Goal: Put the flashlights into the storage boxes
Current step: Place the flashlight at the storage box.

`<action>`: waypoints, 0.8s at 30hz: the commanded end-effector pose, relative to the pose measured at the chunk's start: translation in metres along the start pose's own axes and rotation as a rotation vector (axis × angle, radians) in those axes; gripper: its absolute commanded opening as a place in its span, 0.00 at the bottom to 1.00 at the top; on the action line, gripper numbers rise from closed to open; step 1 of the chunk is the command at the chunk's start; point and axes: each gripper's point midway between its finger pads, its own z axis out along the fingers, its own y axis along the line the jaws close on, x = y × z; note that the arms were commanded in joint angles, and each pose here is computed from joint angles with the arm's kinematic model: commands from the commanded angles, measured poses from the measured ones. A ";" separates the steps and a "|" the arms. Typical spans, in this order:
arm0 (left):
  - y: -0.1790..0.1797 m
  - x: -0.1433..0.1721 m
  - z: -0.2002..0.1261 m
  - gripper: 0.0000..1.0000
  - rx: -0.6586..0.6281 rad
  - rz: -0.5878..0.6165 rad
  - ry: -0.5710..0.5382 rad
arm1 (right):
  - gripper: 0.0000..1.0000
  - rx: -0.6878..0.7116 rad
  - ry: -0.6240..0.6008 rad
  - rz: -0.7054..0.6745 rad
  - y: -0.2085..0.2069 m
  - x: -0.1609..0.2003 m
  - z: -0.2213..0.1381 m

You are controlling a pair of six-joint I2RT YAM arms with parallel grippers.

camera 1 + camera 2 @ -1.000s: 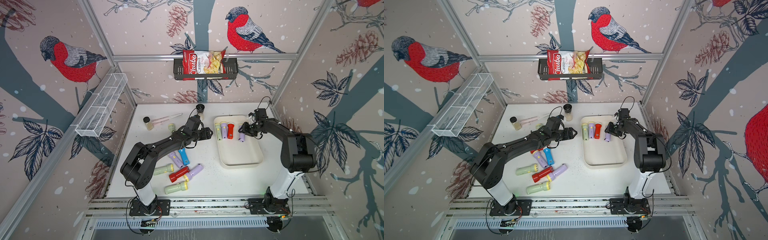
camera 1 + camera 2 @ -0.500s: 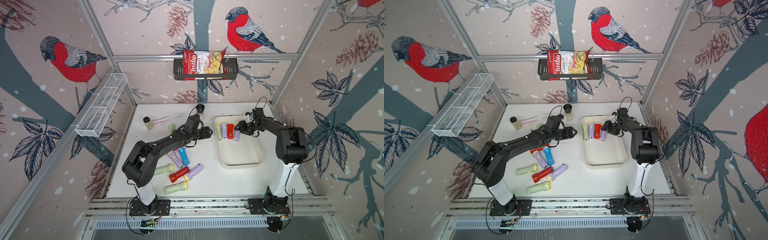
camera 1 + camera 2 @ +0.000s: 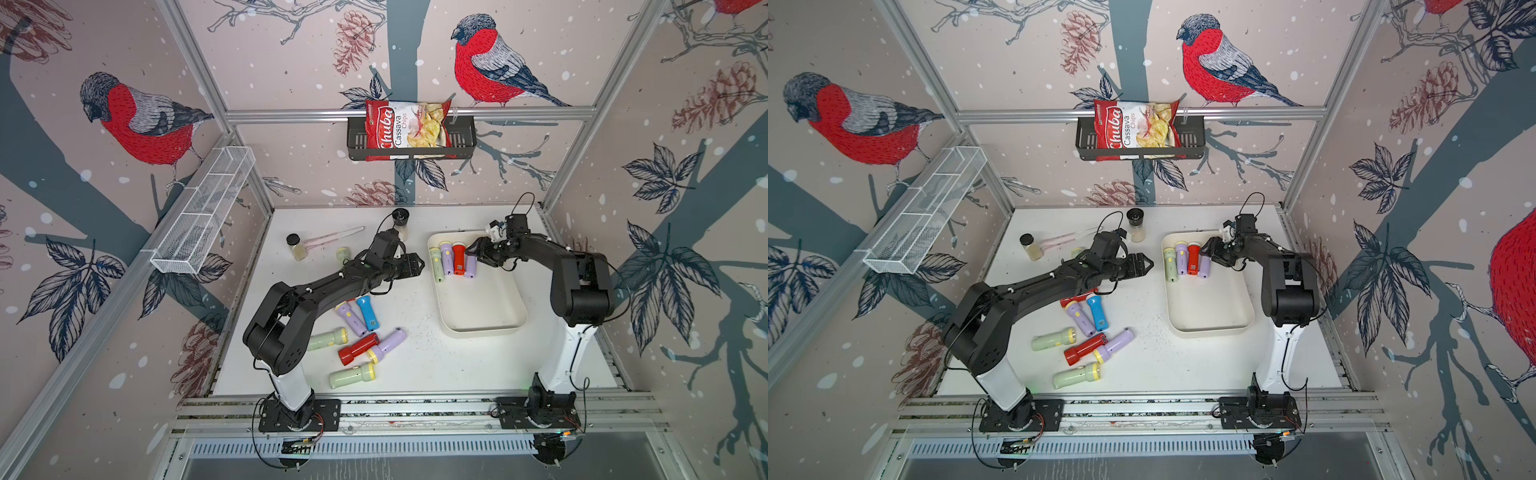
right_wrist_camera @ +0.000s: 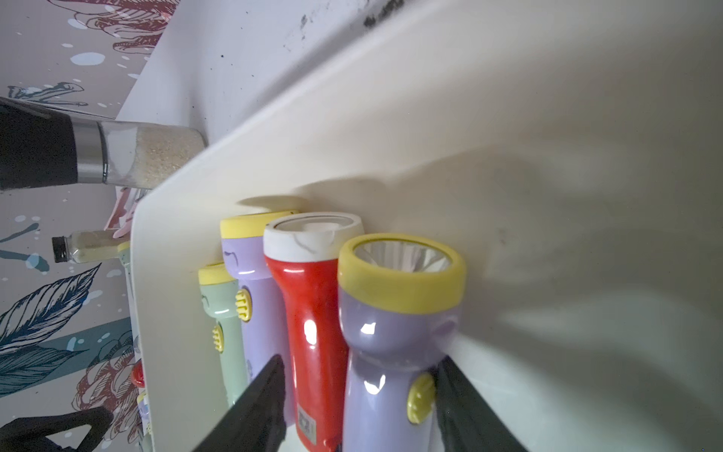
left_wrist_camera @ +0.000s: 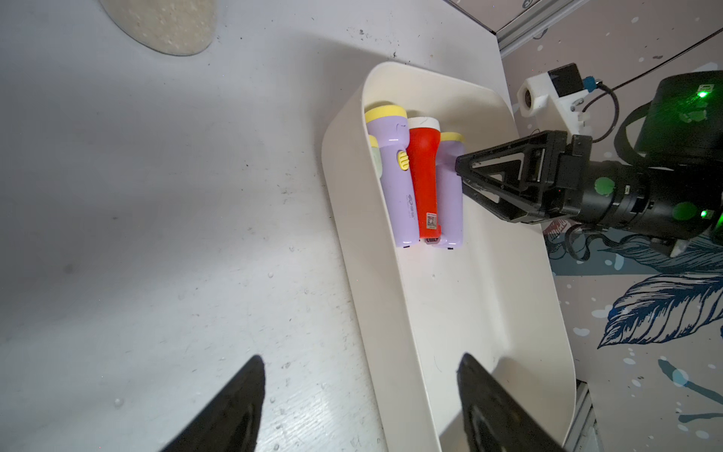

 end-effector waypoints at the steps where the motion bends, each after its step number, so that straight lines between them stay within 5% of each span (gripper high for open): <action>1: -0.002 -0.004 -0.004 0.77 0.008 0.007 -0.017 | 0.62 0.006 -0.018 -0.013 0.004 -0.008 -0.001; 12: 0.001 -0.002 -0.026 0.77 -0.025 -0.004 -0.047 | 0.73 0.161 -0.090 -0.035 -0.003 -0.014 -0.029; 24: 0.026 0.024 -0.070 0.76 -0.140 -0.060 -0.025 | 0.75 0.205 -0.145 -0.174 0.051 0.013 -0.067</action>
